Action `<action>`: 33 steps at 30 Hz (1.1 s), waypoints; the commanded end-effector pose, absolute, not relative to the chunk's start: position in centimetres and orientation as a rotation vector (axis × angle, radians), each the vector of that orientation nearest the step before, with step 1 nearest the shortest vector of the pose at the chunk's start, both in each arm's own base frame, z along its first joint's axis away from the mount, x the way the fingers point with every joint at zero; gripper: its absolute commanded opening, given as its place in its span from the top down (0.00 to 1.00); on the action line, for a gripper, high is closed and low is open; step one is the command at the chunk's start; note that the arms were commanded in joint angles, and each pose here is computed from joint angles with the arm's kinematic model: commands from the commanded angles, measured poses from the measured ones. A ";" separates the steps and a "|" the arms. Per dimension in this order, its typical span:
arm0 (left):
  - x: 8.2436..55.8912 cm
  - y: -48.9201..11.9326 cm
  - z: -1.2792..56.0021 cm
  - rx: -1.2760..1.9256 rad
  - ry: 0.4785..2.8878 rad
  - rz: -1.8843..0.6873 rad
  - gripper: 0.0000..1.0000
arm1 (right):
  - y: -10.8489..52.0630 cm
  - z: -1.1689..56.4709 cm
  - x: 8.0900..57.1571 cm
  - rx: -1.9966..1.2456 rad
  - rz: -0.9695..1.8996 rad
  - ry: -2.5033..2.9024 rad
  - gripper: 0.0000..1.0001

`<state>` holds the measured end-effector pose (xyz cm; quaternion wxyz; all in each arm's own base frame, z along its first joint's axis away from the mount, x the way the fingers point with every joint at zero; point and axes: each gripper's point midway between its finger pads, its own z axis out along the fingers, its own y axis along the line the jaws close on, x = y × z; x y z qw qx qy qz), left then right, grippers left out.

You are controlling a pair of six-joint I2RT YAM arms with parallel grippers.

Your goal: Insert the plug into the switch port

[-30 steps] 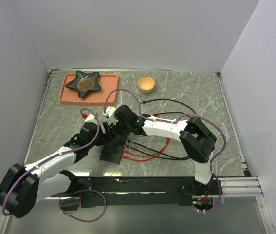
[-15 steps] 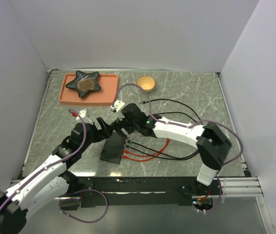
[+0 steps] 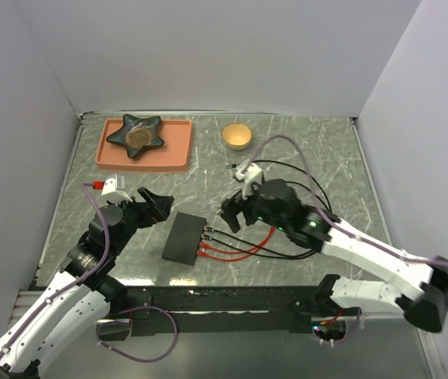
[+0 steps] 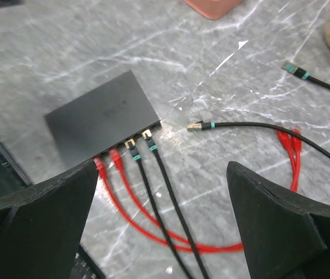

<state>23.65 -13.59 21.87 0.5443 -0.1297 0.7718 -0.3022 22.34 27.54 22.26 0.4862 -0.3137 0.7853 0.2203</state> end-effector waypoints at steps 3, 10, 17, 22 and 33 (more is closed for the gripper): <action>23.6 -12.7 24.0 -0.374 1.764 -0.728 0.04 | 23.9 24.7 19.9 -0.644 0.615 1.812 0.01; 23.3 -12.6 24.5 -0.375 1.745 -0.742 0.04 | 22.8 25.4 18.7 -0.606 0.671 1.758 0.01; 23.2 -12.3 24.6 -0.362 1.736 -0.728 0.04 | 22.9 25.5 18.8 -0.602 0.672 1.768 0.01; 23.1 -12.0 25.0 -0.353 1.722 -0.719 0.04 | 23.2 25.7 18.9 -0.606 0.674 1.774 0.01; 23.7 -9.8 24.5 -0.428 1.699 -0.597 0.04 | 23.4 25.8 20.5 -0.496 0.665 1.724 0.01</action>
